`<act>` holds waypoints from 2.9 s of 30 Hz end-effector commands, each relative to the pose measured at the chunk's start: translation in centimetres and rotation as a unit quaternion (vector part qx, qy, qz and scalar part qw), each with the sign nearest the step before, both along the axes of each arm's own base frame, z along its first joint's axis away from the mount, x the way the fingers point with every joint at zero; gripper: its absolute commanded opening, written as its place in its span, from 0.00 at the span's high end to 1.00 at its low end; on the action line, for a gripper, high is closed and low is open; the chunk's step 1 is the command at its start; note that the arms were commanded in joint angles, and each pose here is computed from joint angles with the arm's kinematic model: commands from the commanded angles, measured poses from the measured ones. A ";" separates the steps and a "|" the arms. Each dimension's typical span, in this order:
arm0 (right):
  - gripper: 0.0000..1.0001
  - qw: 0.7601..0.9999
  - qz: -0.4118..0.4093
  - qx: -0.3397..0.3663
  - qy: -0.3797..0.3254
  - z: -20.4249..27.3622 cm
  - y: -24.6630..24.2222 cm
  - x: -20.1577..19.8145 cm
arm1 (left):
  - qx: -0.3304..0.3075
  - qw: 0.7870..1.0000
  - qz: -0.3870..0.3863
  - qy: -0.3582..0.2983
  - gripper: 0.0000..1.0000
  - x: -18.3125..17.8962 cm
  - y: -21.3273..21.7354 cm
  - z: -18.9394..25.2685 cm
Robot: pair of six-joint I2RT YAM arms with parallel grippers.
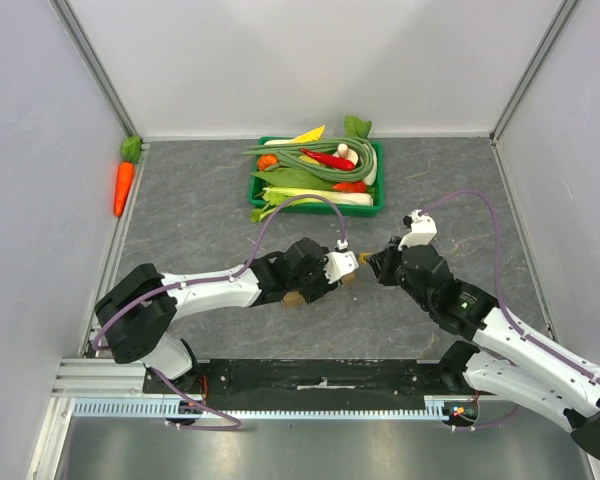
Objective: Unpack the express box
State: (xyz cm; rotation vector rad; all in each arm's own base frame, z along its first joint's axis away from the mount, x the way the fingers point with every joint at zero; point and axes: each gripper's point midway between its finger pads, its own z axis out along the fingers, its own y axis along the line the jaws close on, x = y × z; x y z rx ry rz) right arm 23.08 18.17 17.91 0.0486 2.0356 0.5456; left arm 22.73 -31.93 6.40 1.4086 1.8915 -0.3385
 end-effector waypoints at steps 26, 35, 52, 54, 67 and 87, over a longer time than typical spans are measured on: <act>1.00 1.000 -0.003 0.007 -0.021 0.5 1.4 1.8 | 0.122 0.991 -0.007 0.047 0.79 -2.7 5.2 -5.8; 1.00 1.000 -0.004 0.000 -0.021 0.1 1.3 1.9 | 0.123 0.991 -0.007 0.048 0.79 -2.8 5.2 -5.9; 1.00 1.000 0.002 -0.014 -0.013 -1.1 1.4 1.8 | 0.125 0.991 -0.008 0.048 0.80 -2.8 5.2 -6.0; 1.00 1.000 0.003 -0.015 -0.013 -1.2 1.4 1.8 | 0.124 0.991 -0.007 0.048 0.80 -2.7 5.2 -6.0; 1.00 0.997 0.065 -0.006 0.040 -3.9 3.0 -0.3 | 0.140 0.989 0.024 0.039 0.80 -1.8 5.6 -6.4; 1.00 0.994 0.074 -0.027 0.075 -3.5 0.9 -3.1 | 0.119 0.989 0.067 0.055 0.82 -0.1 5.1 -5.5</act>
